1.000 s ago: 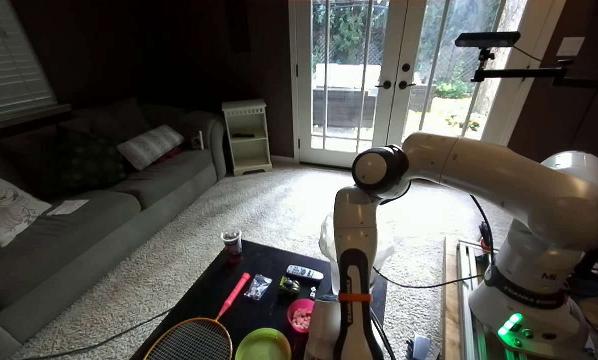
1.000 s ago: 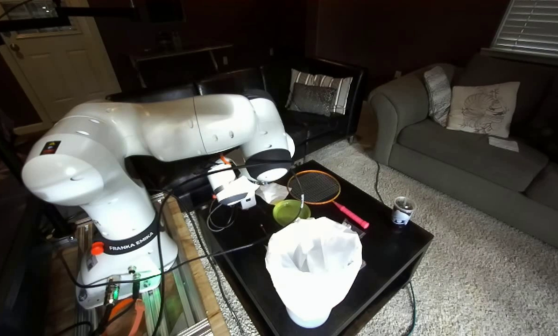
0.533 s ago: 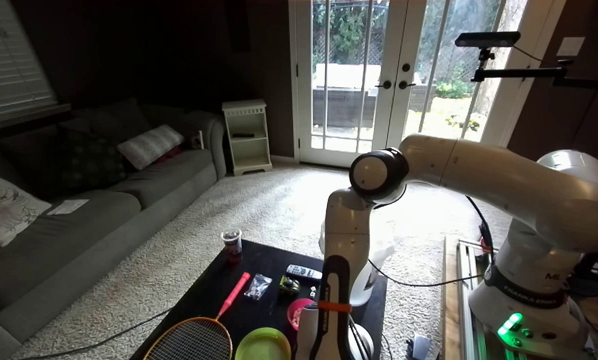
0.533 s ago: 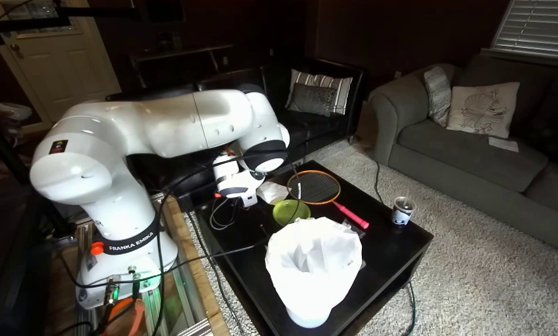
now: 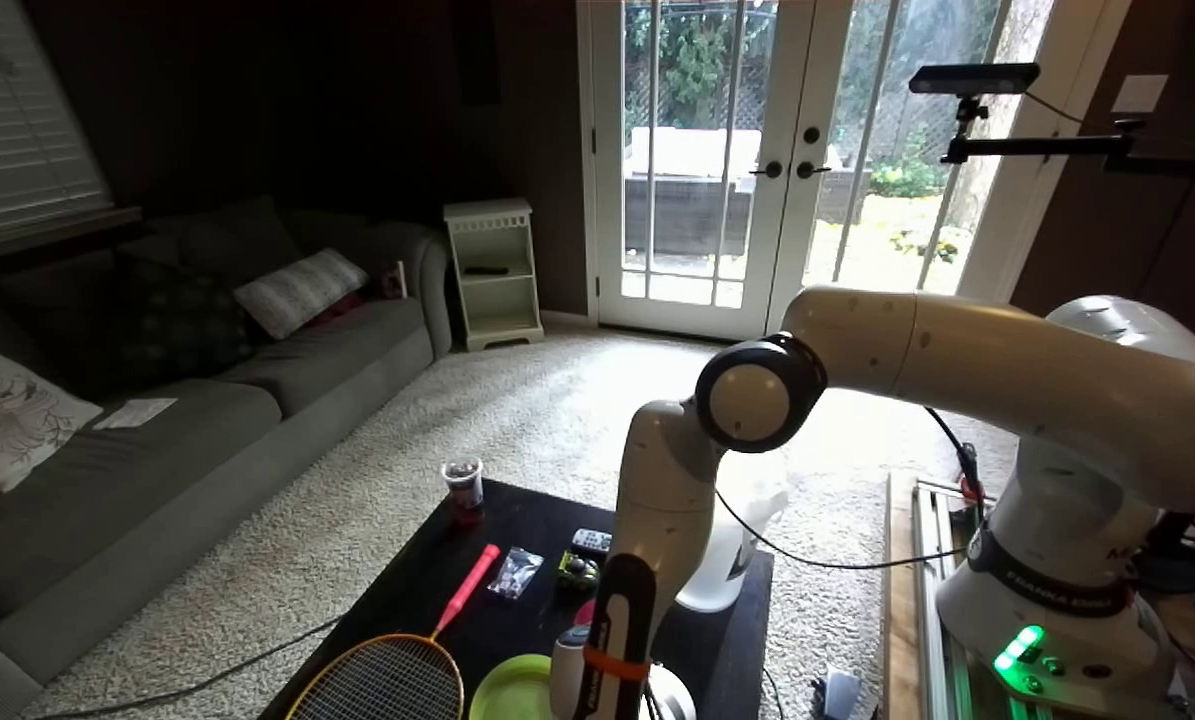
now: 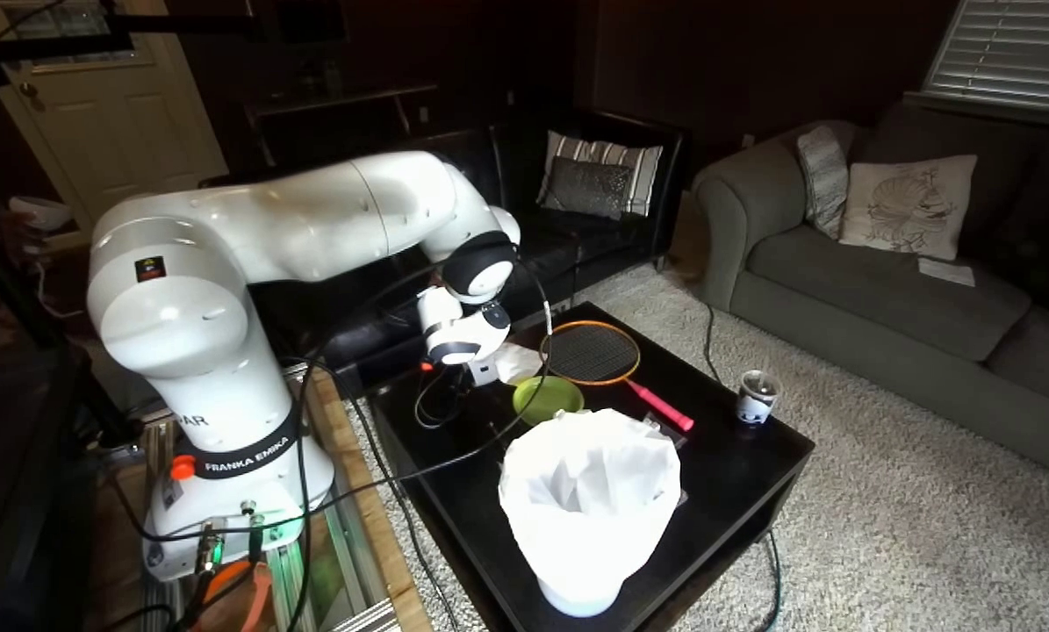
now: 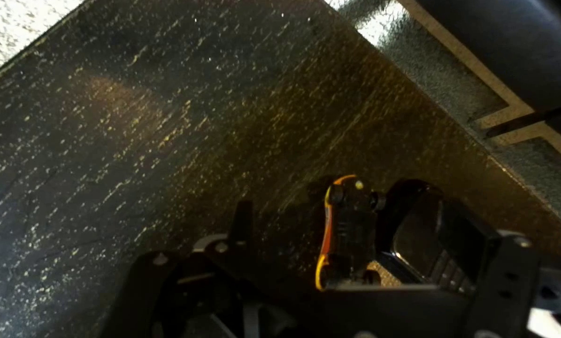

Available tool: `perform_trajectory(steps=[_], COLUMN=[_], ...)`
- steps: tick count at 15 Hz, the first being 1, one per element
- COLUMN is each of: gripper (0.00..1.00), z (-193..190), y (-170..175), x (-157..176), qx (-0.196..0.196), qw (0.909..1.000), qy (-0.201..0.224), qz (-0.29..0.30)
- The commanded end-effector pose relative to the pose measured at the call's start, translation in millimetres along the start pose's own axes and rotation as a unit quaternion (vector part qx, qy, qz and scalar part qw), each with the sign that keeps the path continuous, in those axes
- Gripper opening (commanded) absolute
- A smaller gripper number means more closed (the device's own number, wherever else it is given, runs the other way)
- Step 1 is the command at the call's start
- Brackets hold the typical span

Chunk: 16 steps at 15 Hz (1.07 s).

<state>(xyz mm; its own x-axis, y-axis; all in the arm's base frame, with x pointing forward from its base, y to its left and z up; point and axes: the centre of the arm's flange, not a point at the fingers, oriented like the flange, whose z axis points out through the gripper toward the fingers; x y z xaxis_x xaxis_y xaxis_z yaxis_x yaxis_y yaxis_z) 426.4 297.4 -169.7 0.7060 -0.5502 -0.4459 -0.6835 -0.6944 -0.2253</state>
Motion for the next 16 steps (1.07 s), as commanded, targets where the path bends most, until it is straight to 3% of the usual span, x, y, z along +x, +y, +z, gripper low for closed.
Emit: perform_trajectory(steps=[1, 5, 6, 11, 12, 16], gripper=[0.86, 0.95, 0.88, 0.79, 0.74, 0.36], z=[42.5, 40.2, 40.1, 42.8, 43.3, 45.3], y=[0.1, 7.0, 7.1, 1.1, 0.1, -2.5], x=[35.0, 49.4, 51.4, 52.8, 52.7, 52.2], qx=[-0.014, -0.020, -0.019, -0.015, -0.013, -0.010], qw=[0.9998, 0.9992, 0.9992, 0.9992, 0.9993, 0.9995], qy=[0.013, 0.031, 0.032, 0.027, 0.024, 0.014], qz=[0.007, 0.017, 0.018, 0.024, 0.023, 0.029])
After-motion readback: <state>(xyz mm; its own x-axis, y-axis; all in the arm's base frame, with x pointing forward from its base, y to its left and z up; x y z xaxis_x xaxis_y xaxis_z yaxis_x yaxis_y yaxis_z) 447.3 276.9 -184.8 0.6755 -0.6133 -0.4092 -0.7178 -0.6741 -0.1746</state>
